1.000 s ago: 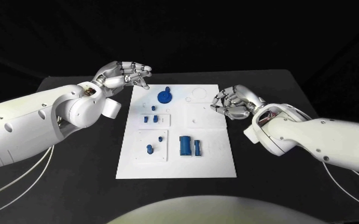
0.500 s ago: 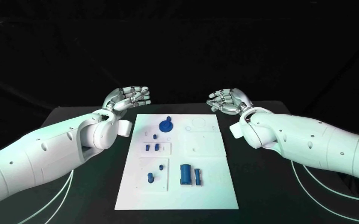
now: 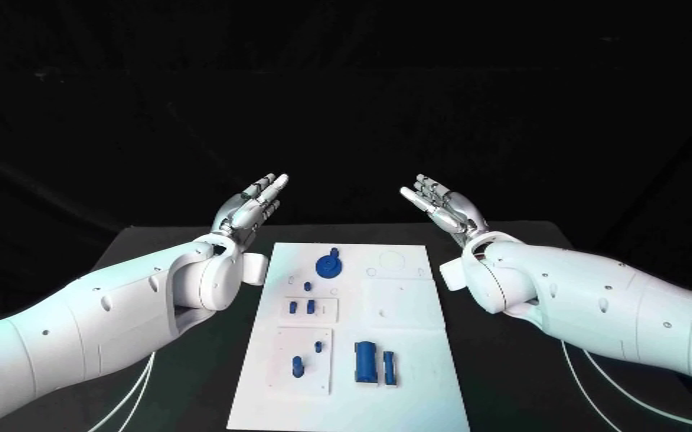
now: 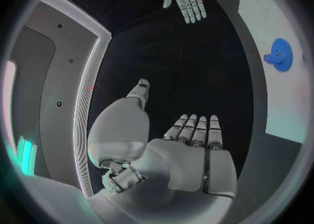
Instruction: Assemble the parts on the task board
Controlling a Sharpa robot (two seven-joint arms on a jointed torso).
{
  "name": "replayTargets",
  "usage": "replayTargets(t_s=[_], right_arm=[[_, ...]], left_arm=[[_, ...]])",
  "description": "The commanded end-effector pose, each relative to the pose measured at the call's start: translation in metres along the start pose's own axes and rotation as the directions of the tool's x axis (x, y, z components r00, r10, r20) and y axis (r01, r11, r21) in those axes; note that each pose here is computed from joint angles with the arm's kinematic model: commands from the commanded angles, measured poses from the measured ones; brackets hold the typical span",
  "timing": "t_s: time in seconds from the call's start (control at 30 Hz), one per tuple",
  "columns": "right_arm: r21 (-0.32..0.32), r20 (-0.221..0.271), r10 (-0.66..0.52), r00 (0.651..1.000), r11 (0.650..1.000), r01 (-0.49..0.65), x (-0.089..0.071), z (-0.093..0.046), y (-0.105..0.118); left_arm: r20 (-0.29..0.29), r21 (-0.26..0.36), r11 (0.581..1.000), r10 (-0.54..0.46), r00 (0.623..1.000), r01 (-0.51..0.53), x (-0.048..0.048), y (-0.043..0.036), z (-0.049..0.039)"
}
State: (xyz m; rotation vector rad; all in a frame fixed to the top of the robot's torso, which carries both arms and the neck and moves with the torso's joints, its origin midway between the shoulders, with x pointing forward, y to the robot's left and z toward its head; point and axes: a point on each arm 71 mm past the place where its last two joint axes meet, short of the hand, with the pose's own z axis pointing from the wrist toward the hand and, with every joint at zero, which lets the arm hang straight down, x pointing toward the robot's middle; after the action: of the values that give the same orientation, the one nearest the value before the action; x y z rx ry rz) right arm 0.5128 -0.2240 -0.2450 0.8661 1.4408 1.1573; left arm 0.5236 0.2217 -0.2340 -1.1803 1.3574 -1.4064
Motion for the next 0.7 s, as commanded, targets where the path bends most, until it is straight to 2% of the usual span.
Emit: replayTargets(t_s=[0.03, 0.2, 0.4, 0.53, 0.7], right_arm=[[-0.003, 0.078, 0.083, 0.994, 0.997, -0.083, 0.007, -0.009, 0.007], [0.001, 0.141, 0.203, 0.969, 0.979, -0.206, 0.023, -0.028, 0.021], [0.011, 0.180, 0.272, 0.945, 0.960, -0.278, 0.032, -0.041, 0.031], [0.013, 0.186, 0.282, 0.941, 0.957, -0.289, 0.034, -0.043, 0.032], [0.013, 0.186, 0.282, 0.941, 0.957, -0.289, 0.034, -0.043, 0.032]], left_arm=[[0.071, 0.021, 0.999, 0.024, 0.997, -0.026, 0.0060, -0.0017, -0.0079], [0.131, 0.026, 0.999, 0.039, 0.991, -0.043, 0.0235, -0.0020, -0.0285], [0.180, 0.028, 0.998, 0.054, 0.982, -0.060, 0.0376, -0.0040, -0.0474], [0.194, 0.028, 0.997, 0.059, 0.979, -0.066, 0.0416, -0.0049, -0.0532], [0.197, 0.028, 0.997, 0.060, 0.979, -0.067, 0.0424, -0.0051, -0.0544]])
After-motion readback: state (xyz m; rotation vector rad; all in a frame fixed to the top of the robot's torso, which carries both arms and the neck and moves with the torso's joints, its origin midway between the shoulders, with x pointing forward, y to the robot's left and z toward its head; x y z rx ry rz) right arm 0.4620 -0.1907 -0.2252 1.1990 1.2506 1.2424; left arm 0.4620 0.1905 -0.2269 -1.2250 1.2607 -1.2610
